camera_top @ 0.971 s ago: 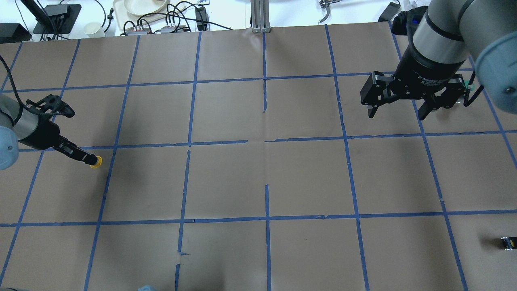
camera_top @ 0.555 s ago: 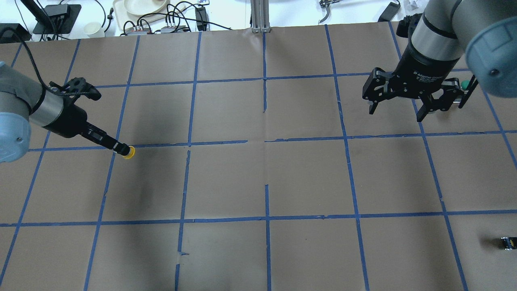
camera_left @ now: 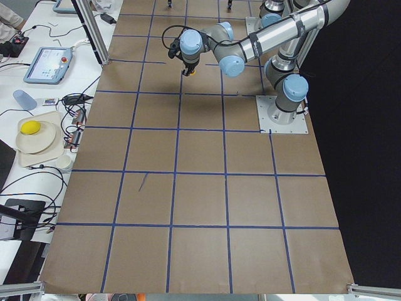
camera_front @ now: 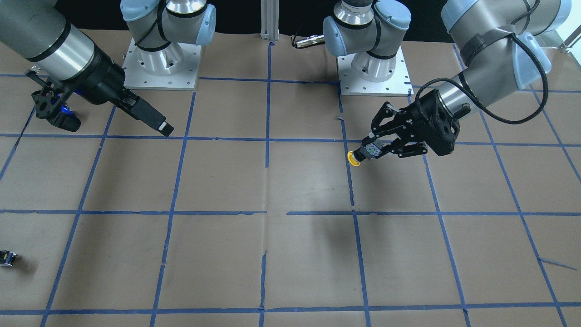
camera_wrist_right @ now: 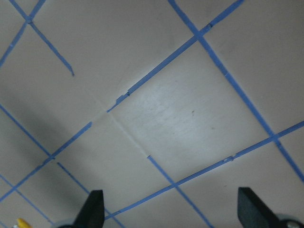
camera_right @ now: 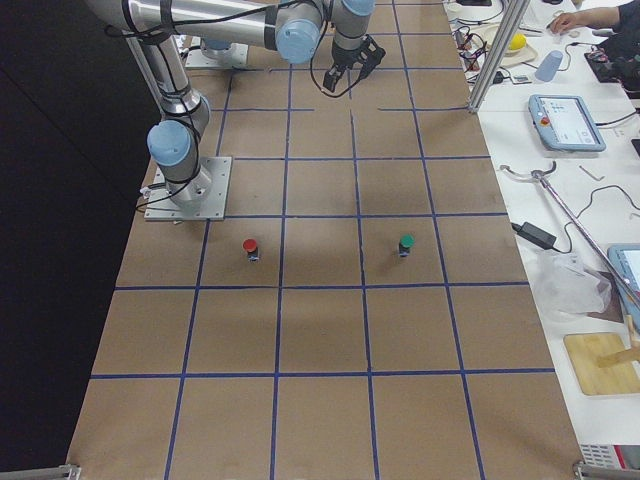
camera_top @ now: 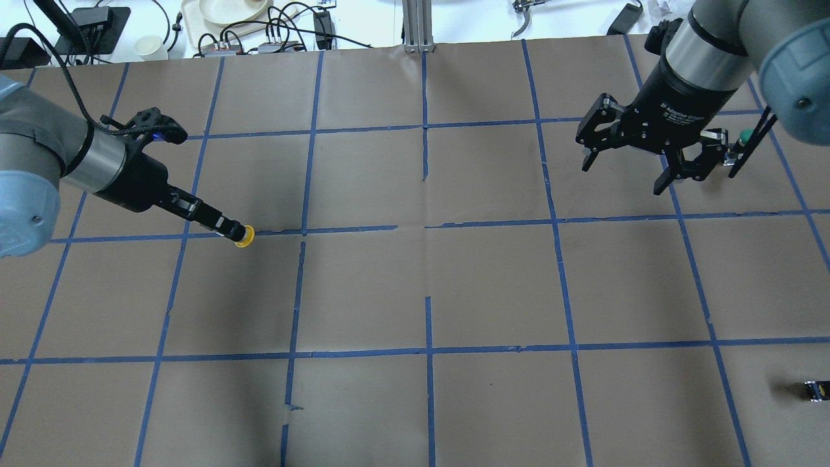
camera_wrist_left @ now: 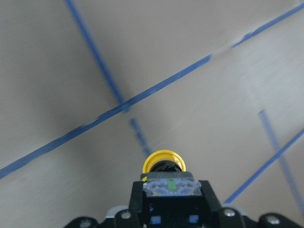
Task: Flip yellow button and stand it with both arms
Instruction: 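Carry the button toward the table center with the left gripper while the right gripper approaches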
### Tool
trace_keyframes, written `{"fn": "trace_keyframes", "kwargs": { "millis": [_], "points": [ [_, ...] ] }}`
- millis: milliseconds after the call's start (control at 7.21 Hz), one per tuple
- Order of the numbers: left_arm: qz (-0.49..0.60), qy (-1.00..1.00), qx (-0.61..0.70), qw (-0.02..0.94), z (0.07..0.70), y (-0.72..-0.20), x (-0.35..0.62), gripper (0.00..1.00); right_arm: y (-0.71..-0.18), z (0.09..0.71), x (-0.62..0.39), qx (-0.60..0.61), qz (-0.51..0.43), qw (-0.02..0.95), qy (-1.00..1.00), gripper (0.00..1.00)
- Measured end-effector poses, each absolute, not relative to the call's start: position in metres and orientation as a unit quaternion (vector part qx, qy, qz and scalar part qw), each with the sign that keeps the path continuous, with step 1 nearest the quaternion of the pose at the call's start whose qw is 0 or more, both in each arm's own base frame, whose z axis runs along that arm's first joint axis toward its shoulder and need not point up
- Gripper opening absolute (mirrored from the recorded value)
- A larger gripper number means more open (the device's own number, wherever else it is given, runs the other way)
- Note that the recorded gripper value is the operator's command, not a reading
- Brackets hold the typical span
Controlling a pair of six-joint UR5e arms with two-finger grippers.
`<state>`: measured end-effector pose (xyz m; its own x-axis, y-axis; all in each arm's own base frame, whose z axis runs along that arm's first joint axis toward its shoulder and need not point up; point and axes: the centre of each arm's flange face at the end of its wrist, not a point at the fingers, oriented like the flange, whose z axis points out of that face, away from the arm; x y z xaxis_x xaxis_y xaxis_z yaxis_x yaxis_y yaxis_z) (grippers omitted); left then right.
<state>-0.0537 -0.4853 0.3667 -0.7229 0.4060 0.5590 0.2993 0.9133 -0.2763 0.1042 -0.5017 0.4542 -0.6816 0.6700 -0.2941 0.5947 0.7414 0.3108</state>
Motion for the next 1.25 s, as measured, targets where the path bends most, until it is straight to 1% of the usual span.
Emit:
{"fn": "trace_keyframes", "kwargs": {
  "millis": [277,555,693,971,1248],
  "points": [
    [0.1,-0.891,-0.125,0.424,0.388,-0.485,-0.086,0.1,-0.51,0.459,0.116,0.419,0.139,0.282,0.852,1.0],
    [0.092,-0.849,-0.059,0.516,0.405,-0.484,-0.12,0.1,-0.515,0.457,0.131,0.484,0.201,0.339,0.782,0.99],
    [0.08,-0.831,-0.034,0.55,0.413,-0.482,-0.135,0.1,-0.519,0.454,0.139,0.504,0.224,0.353,0.756,0.99],
    [0.065,-0.79,0.007,0.609,0.423,-0.481,-0.15,0.1,-0.519,0.446,0.168,0.506,0.249,0.356,0.745,0.99],
    [0.058,-0.76,0.032,0.647,0.424,-0.485,-0.153,0.1,-0.515,0.448,0.183,0.511,0.261,0.355,0.738,0.99]
  ]
}}
